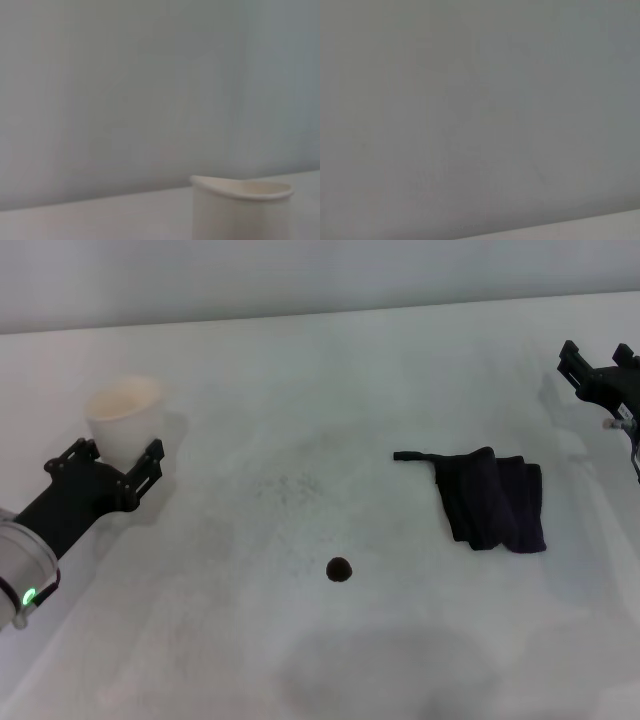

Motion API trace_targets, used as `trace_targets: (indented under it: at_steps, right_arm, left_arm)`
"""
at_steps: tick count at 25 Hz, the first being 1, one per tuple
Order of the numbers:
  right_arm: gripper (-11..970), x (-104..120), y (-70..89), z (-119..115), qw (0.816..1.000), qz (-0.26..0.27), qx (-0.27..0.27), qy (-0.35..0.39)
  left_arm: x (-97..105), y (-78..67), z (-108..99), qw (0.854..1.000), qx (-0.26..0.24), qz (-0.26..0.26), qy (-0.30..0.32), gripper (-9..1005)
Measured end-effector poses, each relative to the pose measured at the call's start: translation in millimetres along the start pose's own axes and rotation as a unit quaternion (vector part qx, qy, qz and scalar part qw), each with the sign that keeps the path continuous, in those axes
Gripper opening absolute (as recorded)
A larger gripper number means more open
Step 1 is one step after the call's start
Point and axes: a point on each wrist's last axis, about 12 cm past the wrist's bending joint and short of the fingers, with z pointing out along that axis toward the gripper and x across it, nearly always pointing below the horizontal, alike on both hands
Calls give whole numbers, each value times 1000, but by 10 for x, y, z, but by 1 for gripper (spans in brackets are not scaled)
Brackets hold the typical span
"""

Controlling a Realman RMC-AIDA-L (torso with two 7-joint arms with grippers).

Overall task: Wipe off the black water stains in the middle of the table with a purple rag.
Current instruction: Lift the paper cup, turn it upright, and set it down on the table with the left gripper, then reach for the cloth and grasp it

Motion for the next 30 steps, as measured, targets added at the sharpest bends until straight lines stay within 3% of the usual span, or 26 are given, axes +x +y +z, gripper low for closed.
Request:
trace_targets:
  at_steps: [18,30]
  right_arm:
    - [794,28,-2,-33,1000,1,-1,2]
    - [794,29,-2,-39,1000,1,-3,0]
  left_arm:
    - [160,-5,-92,999,-19,-19,34,634]
    - [225,-33,-138,998,-20,-31,45,895]
